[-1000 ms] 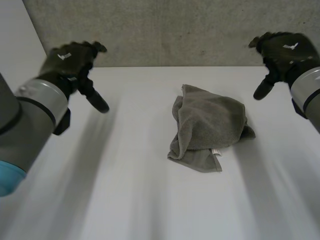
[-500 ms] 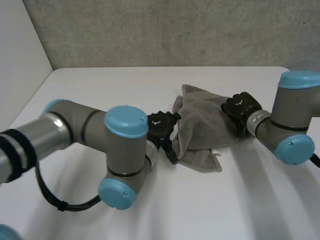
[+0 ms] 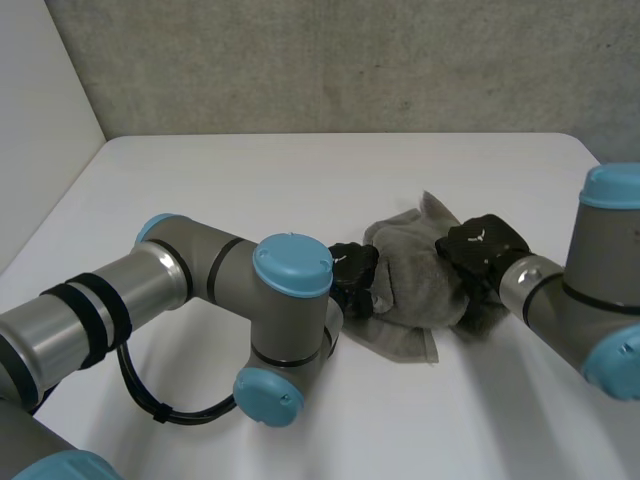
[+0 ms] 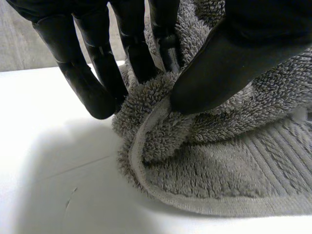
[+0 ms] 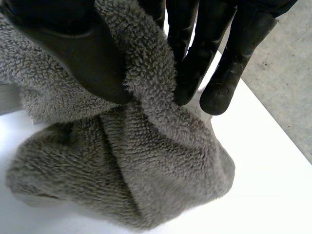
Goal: Fold the towel.
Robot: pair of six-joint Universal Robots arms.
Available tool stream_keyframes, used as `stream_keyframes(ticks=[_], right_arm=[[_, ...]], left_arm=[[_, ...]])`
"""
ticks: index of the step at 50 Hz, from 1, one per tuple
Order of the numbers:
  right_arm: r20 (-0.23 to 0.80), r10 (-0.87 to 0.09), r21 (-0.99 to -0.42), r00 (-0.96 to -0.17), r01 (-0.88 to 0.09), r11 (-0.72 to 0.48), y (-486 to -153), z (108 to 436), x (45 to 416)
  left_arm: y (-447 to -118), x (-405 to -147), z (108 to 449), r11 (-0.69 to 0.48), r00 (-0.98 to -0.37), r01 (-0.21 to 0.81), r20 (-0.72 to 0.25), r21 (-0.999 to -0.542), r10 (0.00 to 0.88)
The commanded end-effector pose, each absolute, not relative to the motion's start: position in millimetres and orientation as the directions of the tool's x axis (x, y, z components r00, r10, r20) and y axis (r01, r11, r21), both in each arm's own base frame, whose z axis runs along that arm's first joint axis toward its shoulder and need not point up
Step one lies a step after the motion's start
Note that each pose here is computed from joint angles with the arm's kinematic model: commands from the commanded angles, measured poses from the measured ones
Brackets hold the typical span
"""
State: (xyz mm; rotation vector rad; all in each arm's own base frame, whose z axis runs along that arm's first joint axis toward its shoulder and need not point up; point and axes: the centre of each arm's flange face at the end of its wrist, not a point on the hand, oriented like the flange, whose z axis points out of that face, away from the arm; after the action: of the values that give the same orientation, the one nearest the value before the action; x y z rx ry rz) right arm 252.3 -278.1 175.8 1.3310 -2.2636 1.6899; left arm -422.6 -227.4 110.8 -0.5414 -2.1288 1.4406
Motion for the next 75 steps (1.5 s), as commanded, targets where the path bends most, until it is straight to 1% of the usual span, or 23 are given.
stream_keyframes(ticks=[1, 4, 5, 6, 7, 8, 9, 10, 11, 12, 14, 15, 18, 20, 21, 23, 29, 31, 35, 42, 54, 58, 75], right_arm=[[0.46, -0.604, -0.801, -0.651, -0.598, 0.033, -243, 194, 248], [0.41, -0.628, -0.832, -0.662, -0.553, 0.04, -222, 200, 253], [0.409, -0.628, -0.832, -0.662, -0.553, 0.04, -222, 200, 253], [0.378, -0.648, -0.844, -0.661, -0.533, 0.052, -208, 200, 256], [0.346, -0.675, -0.852, -0.652, -0.519, 0.065, -193, 197, 261], [0.346, -0.675, -0.852, -0.652, -0.519, 0.065, -193, 197, 261], [0.315, -0.705, -0.857, -0.635, -0.51, 0.077, -177, 194, 266], [0.314, -0.705, -0.857, -0.635, -0.509, 0.077, -177, 194, 267], [0.284, -0.738, -0.86, -0.612, -0.503, 0.085, -161, 190, 273], [0.259, -0.765, -0.863, -0.59, -0.497, 0.092, -146, 187, 279], [0.238, -0.784, -0.866, -0.573, -0.491, 0.096, -136, 187, 284], [0.234, -0.795, -0.868, -0.56, -0.489, 0.088, -130, 189, 288], [0.24, -0.796, -0.87, -0.556, -0.486, 0.077, -128, 194, 289], [0.259, -0.768, -0.898, -0.586, -0.439, 0.033, -141, 220, 292], [0.259, -0.767, -0.898, -0.587, -0.439, 0.033, -141, 221, 292], [0.279, -0.707, -0.914, -0.65, -0.406, 0.013, -170, 244, 284], [0.283, -0.655, -0.923, -0.701, -0.383, 0.012, -207, 266, 275], [0.253, -0.696, -0.908, -0.672, -0.414, 0.069, -228, 250, 285], [0.252, -0.726, -0.879, -0.64, -0.465, 0.105, -245, 234, 296], [0.335, -0.75, -0.805, -0.571, -0.587, 0.088, -276, 202, 315], [0.326, -0.767, -0.778, -0.553, -0.618, 0.114, -296, 163, 325], [0.316, -0.781, -0.763, -0.539, -0.634, 0.129, -301, 139, 331], [0.327, -0.787, -0.774, -0.523, -0.626, 0.094, -303, 135, 345]], left_arm=[[-224, -403, 129, 0.386, -0.825, 0.069, 0.165, -0.92, 0.541], [-226, -380, 152, 0.39, -0.858, 0.066, 0.147, -0.919, 0.491], [-231, -365, 162, 0.387, -0.875, 0.057, 0.141, -0.92, 0.463], [-235, -350, 172, 0.388, -0.889, 0.045, 0.141, -0.921, 0.436], [-235, -350, 172, 0.388, -0.889, 0.044, 0.141, -0.921, 0.436], [-236, -335, 182, 0.384, -0.901, 0.031, 0.141, -0.923, 0.411], [-236, -322, 192, 0.382, -0.909, 0.019, 0.142, -0.924, 0.391], [-236, -322, 192, 0.382, -0.909, 0.019, 0.142, -0.924, 0.391], [-234, -310, 198, 0.382, -0.917, 0.009, 0.144, -0.924, 0.372], [-234, -310, 199, 0.382, -0.917, 0.009, 0.144, -0.924, 0.372], [-229, -291, 203, 0.393, -0.923, 0.01, 0.142, -0.92, 0.358], [-229, -291, 203, 0.393, -0.923, 0.01, 0.142, -0.92, 0.358], [-222, -280, 204, 0.398, -0.916, 0.04, 0.125, -0.917, 0.381], [-219, -276, 204, 0.397, -0.911, 0.061, 0.111, -0.916, 0.396], [-216, -273, 202, 0.4, -0.908, 0.081, 0.098, -0.913, 0.407], [-215, -269, 199, 0.397, -0.908, 0.098, 0.081, -0.913, 0.411], [-208, -264, 187, 0.397, -0.905, 0.144, 0.042, -0.907, 0.424], [-206, -263, 183, 0.402, -0.904, 0.149, 0.041, -0.903, 0.425], [-200, -259, 175, 0.421, -0.904, 0.161, 0.038, -0.893, 0.425], [-193, -256, 173, 0.432, -0.904, 0.168, 0.036, -0.886, 0.426], [-188, -255, 177, 0.382, -0.9, 0.144, 0.04, -0.913, 0.434], [-188, -255, 176, 0.376, -0.899, 0.141, 0.04, -0.916, 0.436], [-192, -259, 173, 0.355, -0.896, 0.132, 0.042, -0.925, 0.441]])
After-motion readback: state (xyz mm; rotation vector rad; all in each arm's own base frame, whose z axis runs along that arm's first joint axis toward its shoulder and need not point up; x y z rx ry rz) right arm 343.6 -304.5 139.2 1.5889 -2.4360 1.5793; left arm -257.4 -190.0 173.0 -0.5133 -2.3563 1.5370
